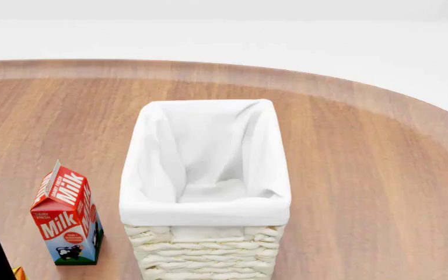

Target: Pick up the alphabet soup, and put it in the basket.

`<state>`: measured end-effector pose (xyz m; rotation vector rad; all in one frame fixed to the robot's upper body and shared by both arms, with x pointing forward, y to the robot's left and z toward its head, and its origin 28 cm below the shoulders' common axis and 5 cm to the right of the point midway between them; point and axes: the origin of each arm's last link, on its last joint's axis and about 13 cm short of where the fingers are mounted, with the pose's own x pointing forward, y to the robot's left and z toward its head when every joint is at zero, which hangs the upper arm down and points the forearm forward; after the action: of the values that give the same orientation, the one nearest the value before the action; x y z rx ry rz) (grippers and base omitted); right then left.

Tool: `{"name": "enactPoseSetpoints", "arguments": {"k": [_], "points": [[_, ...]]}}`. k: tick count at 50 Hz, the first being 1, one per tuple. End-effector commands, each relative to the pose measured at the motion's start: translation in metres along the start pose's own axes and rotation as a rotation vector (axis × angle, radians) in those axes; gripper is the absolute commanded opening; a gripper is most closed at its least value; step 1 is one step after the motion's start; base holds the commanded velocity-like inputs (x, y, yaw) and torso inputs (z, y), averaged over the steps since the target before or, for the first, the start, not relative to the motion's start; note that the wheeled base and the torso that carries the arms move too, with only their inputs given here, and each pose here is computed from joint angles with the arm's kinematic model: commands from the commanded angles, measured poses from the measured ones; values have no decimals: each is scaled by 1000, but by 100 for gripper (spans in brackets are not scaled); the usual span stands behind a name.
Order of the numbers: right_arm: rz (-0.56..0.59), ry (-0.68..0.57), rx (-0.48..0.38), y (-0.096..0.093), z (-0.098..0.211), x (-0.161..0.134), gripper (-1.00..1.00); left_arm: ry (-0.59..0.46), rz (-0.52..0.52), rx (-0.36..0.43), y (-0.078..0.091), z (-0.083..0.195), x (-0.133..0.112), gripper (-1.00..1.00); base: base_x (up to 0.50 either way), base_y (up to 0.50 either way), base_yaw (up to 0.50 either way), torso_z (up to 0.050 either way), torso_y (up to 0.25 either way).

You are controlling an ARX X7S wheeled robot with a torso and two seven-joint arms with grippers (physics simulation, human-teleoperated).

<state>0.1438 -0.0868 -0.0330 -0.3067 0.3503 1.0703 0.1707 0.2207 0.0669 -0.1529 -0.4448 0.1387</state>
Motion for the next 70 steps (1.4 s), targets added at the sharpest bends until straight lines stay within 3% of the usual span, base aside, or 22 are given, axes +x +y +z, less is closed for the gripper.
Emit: {"name": "enactPoseSetpoints", "arguments": {"k": [1,2,11,27,52,70], "points": [[-9,54,-4,-1,-7,12,100,-2,0,2,0,0,0,100,0,0,0,0,0],[-10,55,8,-3,-8,14,-100,-2,0,2,0,0,0,100,0,0,0,0,0],[-27,53,21,-2,-11,21,-100,-1,-3,5,0,-1,0,100,1,2,2,0,0],[-138,-104,15,-2,23,-1,-100,-2,-2,6,-1,0,0,100,1,1,1,0,0],[-195,-296,29,0,55,-24,-100,-7,5,6,1,0,0,100,0,0,0,0,0],[-115,-513,79,2,71,-39,-100,-6,2,5,1,0,0,100,0,0,0,0,0]]}}
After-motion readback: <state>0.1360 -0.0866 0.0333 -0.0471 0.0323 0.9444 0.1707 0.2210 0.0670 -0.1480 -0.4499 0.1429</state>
